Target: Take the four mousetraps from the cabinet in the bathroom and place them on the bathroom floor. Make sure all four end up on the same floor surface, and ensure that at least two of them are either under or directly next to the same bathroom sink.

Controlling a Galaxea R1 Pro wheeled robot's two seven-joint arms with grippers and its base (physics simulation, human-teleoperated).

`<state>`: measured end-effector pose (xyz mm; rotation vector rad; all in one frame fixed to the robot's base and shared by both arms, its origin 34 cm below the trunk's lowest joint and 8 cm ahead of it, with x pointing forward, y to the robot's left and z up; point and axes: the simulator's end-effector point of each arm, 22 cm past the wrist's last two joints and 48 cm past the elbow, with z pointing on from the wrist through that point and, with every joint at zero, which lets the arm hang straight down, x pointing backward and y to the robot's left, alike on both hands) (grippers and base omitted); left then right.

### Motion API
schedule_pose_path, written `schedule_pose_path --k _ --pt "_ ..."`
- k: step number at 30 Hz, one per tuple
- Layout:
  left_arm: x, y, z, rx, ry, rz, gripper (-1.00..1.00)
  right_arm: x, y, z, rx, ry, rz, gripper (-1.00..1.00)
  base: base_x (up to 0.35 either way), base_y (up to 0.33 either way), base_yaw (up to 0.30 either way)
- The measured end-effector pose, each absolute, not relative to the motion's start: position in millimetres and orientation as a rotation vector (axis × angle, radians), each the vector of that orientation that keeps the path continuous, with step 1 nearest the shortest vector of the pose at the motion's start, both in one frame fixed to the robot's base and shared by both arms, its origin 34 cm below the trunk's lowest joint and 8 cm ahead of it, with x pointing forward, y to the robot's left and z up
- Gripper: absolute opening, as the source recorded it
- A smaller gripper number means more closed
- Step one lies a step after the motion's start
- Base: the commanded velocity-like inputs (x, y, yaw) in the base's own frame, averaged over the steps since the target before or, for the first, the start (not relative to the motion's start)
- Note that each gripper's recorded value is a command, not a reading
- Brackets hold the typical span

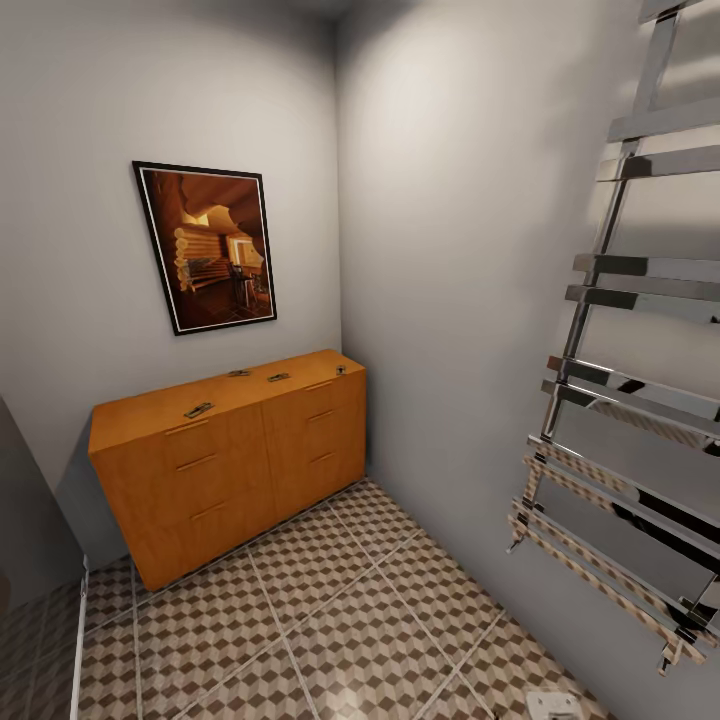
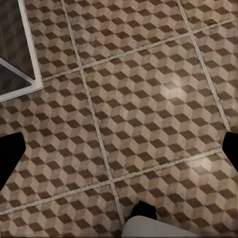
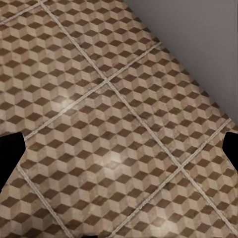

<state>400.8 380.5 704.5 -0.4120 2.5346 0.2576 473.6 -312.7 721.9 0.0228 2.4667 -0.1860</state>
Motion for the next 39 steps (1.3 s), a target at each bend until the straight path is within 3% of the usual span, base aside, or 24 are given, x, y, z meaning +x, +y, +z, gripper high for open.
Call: schedule_pose_path --k 9,17,27,39 --pt "508.7 368.0 760.0 -0.373 2.439 0.188 1.00 584.1 -311.7 794.8 0.034 2.295 -0.180 1.00 0.000 0.000 0.000" --pt "675.8 330.1 952.3 -0.285 2.231 0.074 1.00 733.7 -300.8 978.3 0.064 2.144 -0.143 1.00 0.000 0.000 0.000" --pt "716.6 246.3 1068.3 -0.141 2.238 -0.081 1.00 779.9 -269.7 1105.0 0.075 2.118 -0.049 1.00 0.000 0.000 0.000" --pt "718.8 201.0 1022.1 -0.019 2.409 -0.079 1.00 771.7 -188.7 1085.6 -0.093 2.247 -0.005 1.00 0.081 0.000 0.000"
